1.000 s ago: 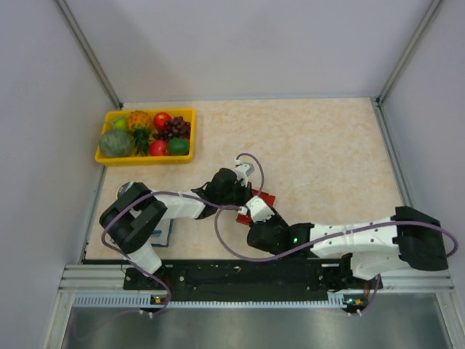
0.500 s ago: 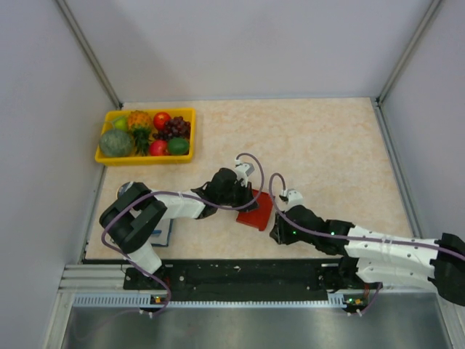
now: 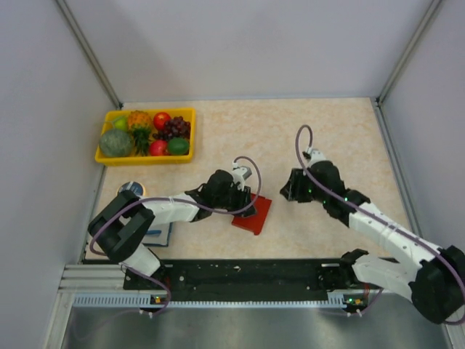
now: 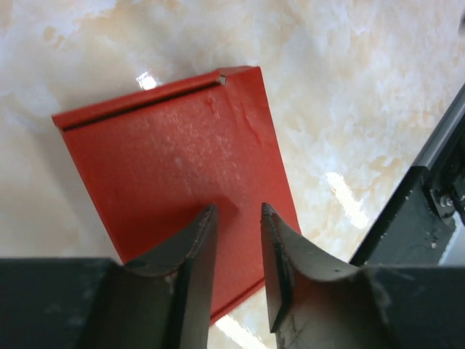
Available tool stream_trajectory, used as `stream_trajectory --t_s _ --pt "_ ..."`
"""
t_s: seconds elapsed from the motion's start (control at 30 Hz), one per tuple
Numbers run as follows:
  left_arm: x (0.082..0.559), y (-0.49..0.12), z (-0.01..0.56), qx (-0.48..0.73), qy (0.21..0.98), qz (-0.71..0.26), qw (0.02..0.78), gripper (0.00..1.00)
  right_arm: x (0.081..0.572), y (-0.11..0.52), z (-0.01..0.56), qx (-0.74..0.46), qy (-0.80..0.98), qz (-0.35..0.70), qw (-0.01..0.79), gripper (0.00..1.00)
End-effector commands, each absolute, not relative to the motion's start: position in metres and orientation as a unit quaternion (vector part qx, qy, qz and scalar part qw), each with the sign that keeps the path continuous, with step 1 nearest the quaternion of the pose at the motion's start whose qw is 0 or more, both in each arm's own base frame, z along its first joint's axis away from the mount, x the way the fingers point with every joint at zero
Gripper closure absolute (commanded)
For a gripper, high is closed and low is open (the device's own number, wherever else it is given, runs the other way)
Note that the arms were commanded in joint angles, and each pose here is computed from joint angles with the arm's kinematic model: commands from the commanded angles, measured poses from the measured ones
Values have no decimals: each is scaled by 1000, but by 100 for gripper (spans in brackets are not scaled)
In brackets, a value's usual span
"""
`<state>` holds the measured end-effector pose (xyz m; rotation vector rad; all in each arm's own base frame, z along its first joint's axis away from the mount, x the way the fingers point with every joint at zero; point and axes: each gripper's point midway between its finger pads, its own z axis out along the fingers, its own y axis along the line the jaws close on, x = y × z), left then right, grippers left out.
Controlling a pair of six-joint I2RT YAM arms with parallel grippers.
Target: Fold the paper box
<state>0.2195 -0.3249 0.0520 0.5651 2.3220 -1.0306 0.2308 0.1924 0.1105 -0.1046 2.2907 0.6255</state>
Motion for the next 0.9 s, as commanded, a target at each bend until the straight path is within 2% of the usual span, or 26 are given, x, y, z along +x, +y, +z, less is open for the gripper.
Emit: stream_trajectory --t_s 0.0,0.03,0.1,0.2,0.33,0.37,0.47,0.57,0.63,0.8,0.87 --pt "215 -321 90 220 852 -384 280 57 254 219 141 -136 871 328 339 53" --pt "214 -317 95 217 855 -379 280 54 259 222 125 -138 884 326 306 52" --pt "216 -310 119 208 849 -377 307 47 270 235 130 -168 874 352 289 51" --pt "200 -294 135 181 852 -384 307 46 279 254 116 -201 873 375 239 50" --pt "167 -271 113 82 882 -397 241 48 293 266 100 -212 876 381 209 50" --pt "160 -271 109 31 886 -411 211 43 295 267 98 -212 876 380 207 50" --pt "137 -266 83 -62 893 -427 131 40 289 271 85 -221 878 380 189 50" --pt "139 -273 81 -129 867 -466 123 35 286 273 75 -219 880 375 191 51" --pt "148 -274 77 -154 865 -459 134 31 287 275 73 -206 880 380 195 52" --pt "165 -286 68 -201 858 -457 121 31 287 271 57 -187 884 373 208 55" --pt "173 -292 68 -219 846 -471 123 37 287 266 53 -180 886 365 221 57"
